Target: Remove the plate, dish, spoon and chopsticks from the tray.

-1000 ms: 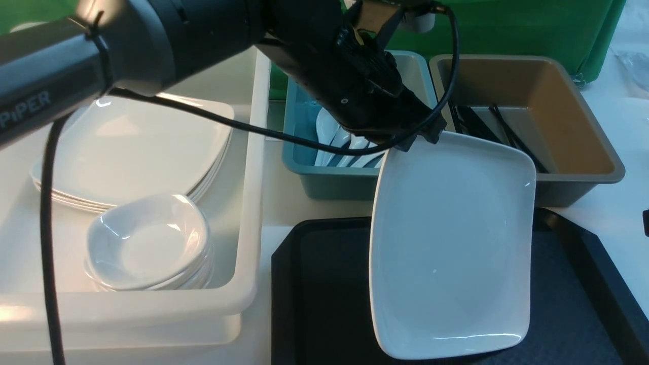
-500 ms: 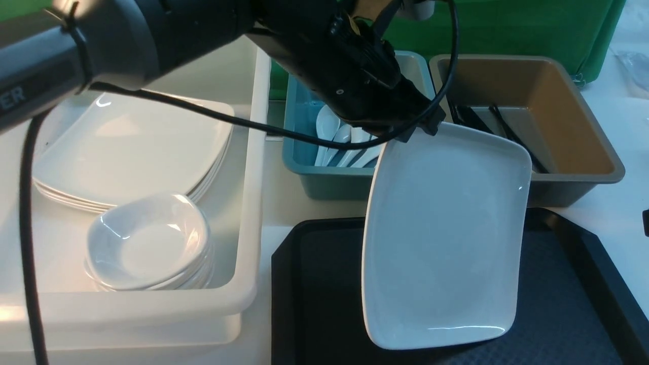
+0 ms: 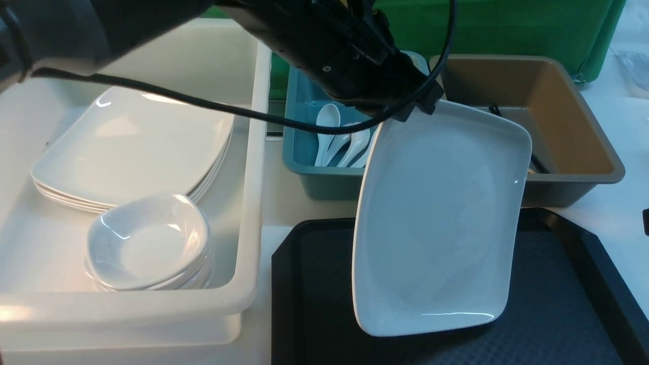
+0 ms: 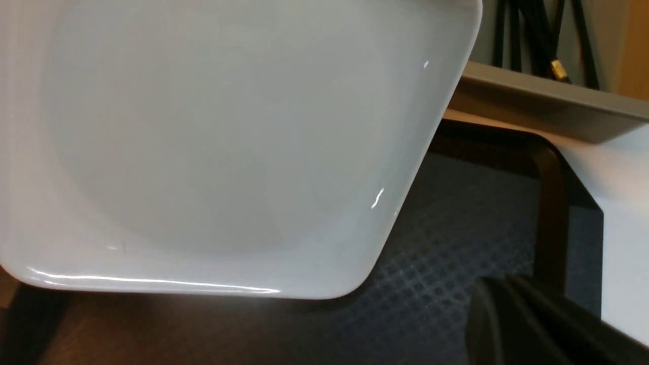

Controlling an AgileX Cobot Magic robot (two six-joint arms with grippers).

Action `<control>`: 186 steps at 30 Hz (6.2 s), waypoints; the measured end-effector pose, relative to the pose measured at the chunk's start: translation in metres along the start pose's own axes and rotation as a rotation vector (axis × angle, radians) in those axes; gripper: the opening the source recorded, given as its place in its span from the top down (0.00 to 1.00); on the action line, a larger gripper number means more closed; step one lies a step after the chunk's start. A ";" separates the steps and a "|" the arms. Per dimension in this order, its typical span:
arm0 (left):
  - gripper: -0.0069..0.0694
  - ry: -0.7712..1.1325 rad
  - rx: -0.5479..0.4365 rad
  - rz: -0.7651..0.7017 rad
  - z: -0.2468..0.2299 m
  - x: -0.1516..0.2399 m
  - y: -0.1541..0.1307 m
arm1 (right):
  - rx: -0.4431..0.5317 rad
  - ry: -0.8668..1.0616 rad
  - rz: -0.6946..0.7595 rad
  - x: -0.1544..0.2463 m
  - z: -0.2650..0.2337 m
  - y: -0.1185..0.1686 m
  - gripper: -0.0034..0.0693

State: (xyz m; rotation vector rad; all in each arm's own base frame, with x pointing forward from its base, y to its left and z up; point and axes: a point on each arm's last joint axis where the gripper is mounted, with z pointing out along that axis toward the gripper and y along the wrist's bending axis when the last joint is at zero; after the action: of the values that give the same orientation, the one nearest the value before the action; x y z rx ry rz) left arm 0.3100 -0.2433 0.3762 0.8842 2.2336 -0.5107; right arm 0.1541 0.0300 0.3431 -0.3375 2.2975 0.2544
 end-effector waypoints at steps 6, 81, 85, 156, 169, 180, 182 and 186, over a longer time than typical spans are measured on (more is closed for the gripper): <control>0.88 -0.023 0.004 0.013 -0.018 -0.008 -0.004 | 0.000 0.000 0.000 0.000 0.000 0.000 0.90; 0.87 -0.447 -0.528 -1.011 -0.151 0.211 0.326 | -0.015 0.006 0.010 0.001 0.000 0.001 0.88; 0.87 -0.424 -0.542 -1.006 -0.142 0.213 0.330 | -0.014 0.004 0.010 0.000 0.000 0.001 0.88; 0.91 -0.591 -0.314 -0.154 -0.183 0.258 -0.021 | -0.054 -0.778 -0.292 0.063 -0.101 0.052 0.92; 0.90 -0.757 -0.388 -0.154 -0.168 0.308 -0.023 | -0.019 -0.816 -0.269 0.080 -0.092 0.048 0.90; 0.89 -0.764 -0.392 -0.154 -0.168 0.307 -0.023 | -0.052 -0.776 -0.283 0.084 -0.089 0.051 0.91; 0.89 -0.763 -0.392 -0.153 -0.168 0.307 -0.023 | -0.054 -0.774 -0.281 0.087 -0.087 0.051 0.92; 0.89 -0.757 -0.405 -0.136 -0.168 0.308 -0.022 | -0.041 -0.775 -0.236 0.100 -0.074 0.047 0.92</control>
State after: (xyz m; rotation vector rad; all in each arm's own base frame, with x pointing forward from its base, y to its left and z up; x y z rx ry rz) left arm 0.0522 -0.0256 0.2777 0.2548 1.6092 -0.3511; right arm 0.0232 0.0368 0.3224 -0.4350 1.4782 0.2558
